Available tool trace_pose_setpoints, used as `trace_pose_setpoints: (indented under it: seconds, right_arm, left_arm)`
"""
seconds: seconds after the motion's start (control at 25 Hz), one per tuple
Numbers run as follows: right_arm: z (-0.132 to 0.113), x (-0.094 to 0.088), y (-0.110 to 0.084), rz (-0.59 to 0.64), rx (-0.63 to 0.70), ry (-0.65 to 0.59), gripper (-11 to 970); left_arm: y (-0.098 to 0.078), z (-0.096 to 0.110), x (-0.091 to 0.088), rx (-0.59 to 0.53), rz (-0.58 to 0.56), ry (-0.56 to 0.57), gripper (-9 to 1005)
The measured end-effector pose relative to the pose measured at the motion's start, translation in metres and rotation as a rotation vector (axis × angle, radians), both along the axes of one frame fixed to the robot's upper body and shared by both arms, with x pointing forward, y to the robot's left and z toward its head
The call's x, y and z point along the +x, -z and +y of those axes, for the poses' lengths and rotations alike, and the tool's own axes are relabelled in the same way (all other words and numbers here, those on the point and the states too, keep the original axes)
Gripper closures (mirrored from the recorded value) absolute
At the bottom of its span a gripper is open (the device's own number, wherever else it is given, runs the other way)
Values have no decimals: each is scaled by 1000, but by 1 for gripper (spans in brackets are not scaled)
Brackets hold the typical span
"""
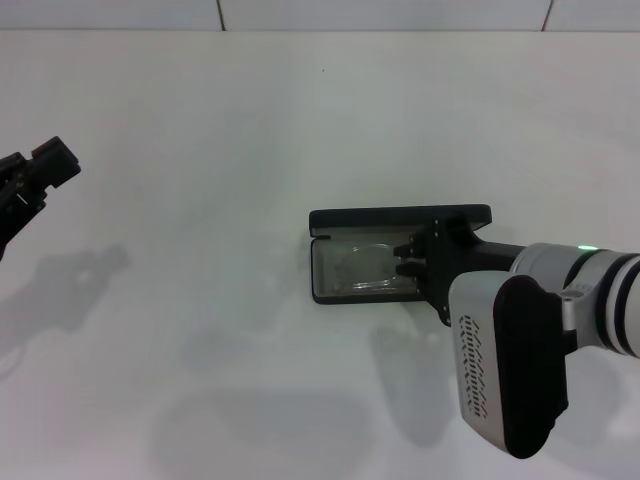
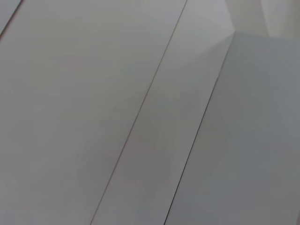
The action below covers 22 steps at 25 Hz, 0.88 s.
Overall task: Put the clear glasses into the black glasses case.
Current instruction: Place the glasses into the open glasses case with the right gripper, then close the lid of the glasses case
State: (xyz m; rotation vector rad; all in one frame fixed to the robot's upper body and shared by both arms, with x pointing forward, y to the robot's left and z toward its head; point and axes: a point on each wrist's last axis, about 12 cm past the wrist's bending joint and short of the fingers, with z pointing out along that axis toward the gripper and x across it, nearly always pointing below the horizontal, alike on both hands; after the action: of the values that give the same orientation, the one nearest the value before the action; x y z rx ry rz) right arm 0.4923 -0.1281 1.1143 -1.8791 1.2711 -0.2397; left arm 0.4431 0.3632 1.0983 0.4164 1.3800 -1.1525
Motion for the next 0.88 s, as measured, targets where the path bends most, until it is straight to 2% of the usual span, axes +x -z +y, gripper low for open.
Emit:
trace_pose_setpoints:
  seconds: [0.16, 0.36, 0.48, 0.64, 0.88]
  right_arm:
    - [-1, -7, -7, 22, 35, 12, 839]
    - [-7, -16, -21, 130, 67, 72, 841]
    - [-15, -18, -35, 212, 97, 158, 843]
    - [-35, -16, -53, 333, 140, 332, 845]
    - [-54, -9, -61, 409, 163, 481, 854]
  left_arm:
    - [0, 0, 0, 0, 0, 2, 897]
    - [-1, 0, -1, -1, -3, 9, 897]
    - [-1, 0, -1, -1, -5, 11, 897]
    - [-2, -1, 2, -4, -10, 16, 896]
    - [-5, -2, 4, -16, -2, 25, 896]
